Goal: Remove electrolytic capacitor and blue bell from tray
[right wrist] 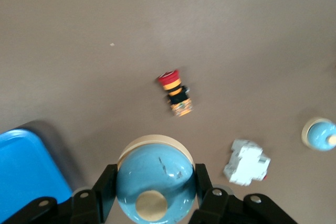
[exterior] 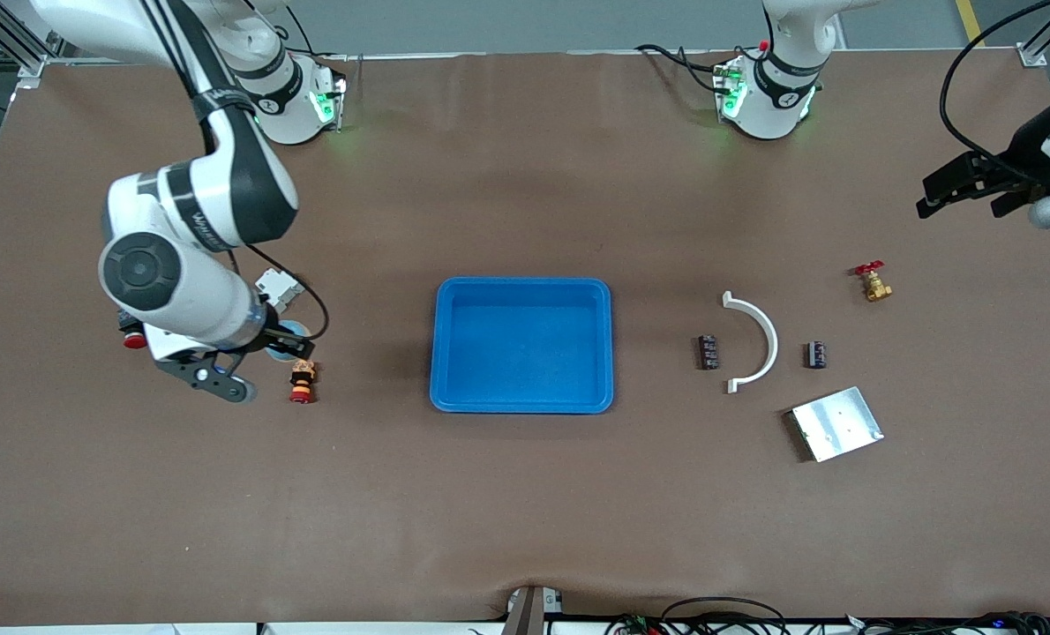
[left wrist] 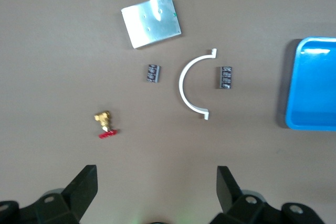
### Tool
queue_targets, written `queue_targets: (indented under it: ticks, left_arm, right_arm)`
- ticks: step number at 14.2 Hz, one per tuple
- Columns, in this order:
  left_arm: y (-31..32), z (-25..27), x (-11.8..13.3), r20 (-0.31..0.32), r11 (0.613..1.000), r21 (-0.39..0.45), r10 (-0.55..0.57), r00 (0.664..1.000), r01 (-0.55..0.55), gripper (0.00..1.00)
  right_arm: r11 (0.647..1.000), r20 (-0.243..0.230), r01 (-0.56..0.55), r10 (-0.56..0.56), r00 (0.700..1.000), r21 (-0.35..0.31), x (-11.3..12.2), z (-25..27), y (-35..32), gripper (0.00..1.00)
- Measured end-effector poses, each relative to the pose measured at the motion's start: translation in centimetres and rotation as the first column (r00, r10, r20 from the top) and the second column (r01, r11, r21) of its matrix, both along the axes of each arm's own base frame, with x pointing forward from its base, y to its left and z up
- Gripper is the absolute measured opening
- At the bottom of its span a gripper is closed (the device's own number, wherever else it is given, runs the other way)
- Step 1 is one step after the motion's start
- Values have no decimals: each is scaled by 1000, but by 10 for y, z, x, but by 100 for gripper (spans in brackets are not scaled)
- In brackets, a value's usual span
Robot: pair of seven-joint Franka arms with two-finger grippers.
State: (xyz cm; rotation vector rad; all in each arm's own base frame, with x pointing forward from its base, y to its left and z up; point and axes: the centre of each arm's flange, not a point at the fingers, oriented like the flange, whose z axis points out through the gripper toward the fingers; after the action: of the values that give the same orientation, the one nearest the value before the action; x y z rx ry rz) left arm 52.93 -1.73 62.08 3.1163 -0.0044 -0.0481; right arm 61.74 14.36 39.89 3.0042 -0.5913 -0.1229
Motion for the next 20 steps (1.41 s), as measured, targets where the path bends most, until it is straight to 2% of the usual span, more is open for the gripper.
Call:
queue_targets:
  ticks: [5,8,12,17,20]
  left_arm:
    - [-31,21,5,33,999,13,-49,998,49,100]
    - [-21,20,6,26,999,15,-32,999,32,100]
    - [-17,16,8,17,999,20,-27,999,27,100]
    - [-4,11,10,8,1000,19,-4,1000,4,100]
    - [-7,8,10,2,1000,19,-9,1000,9,100]
  right_arm:
    - [997,3,-79,79,997,13,-23,-10,-50,64]
    - [993,36,-119,118,992,20,-28,-19,-68,64]
    - [992,37,-127,126,991,23,-36,-33,-82,64]
    - [993,103,-114,111,988,24,-31,-36,-92,64]
    - [995,120,-101,97,988,27,-35,-53,-101,64]
